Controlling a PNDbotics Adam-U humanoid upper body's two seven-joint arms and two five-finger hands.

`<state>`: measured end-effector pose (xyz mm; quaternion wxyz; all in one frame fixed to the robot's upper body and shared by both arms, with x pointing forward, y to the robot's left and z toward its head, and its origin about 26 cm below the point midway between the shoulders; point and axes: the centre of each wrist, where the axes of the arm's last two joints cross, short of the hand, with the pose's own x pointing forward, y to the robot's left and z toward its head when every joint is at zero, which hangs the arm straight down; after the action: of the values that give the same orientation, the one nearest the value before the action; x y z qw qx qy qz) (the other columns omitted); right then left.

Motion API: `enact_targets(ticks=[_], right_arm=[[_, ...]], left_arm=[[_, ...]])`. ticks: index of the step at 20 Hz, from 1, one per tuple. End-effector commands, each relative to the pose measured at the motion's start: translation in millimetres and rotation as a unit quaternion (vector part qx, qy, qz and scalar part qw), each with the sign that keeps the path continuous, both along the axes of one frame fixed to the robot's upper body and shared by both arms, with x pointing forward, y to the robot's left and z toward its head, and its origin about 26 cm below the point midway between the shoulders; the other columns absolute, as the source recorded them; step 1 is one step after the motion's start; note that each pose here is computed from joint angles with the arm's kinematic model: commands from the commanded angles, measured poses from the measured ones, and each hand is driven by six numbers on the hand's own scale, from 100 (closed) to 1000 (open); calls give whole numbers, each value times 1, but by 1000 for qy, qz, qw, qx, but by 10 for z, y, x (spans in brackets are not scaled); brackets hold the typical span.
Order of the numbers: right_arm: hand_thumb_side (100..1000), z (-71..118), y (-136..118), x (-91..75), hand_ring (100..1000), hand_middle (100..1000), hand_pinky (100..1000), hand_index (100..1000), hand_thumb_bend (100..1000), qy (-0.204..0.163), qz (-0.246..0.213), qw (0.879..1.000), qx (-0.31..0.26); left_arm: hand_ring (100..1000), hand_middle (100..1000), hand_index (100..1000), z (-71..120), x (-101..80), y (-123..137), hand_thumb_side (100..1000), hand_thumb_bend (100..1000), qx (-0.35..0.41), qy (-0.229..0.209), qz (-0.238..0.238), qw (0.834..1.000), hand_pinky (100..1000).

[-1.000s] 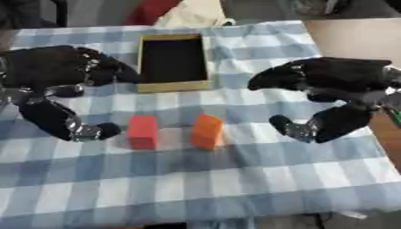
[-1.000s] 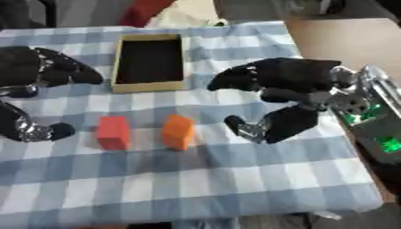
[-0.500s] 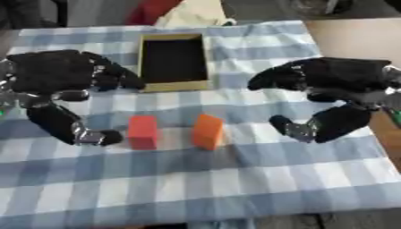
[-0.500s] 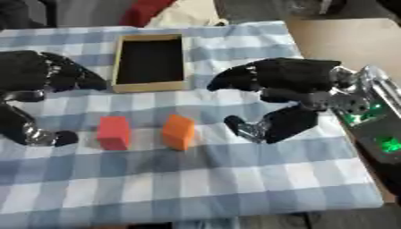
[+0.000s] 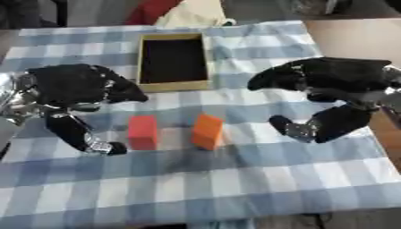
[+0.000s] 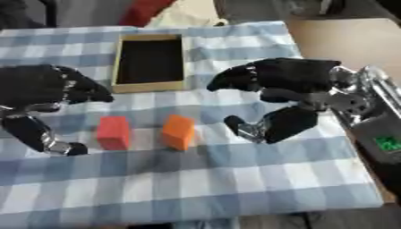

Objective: Pick up objects on the table and place them in the box.

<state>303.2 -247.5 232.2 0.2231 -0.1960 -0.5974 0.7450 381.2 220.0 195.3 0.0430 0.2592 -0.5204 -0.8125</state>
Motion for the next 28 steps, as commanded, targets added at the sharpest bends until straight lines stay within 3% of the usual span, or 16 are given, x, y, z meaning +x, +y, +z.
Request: enact_targets(ticks=[1, 11, 18, 28], right_arm=[[931, 90, -27, -24, 863, 929, 913, 1000, 100, -13, 0, 1000, -8], [935, 87, -23, -24, 862, 928, 913, 1000, 100, -12, 0, 1000, -6], [939, 85, -20, -24, 861, 927, 913, 1000, 100, -12, 0, 1000, -5], [937, 84, -22, -24, 861, 926, 913, 1000, 100, -12, -1, 1000, -5]], left_arm=[[845, 854, 983, -16, 51, 16, 1000, 518, 57, -6, -15, 998, 791], [842, 850, 975, -230, 186, -47, 1000, 522, 44, -30, -5, 999, 789], [833, 840, 976, -343, 248, -94, 1000, 443, 24, -34, -5, 999, 782], [824, 832, 981, -288, 261, -102, 1000, 355, -6, -38, -6, 999, 778]])
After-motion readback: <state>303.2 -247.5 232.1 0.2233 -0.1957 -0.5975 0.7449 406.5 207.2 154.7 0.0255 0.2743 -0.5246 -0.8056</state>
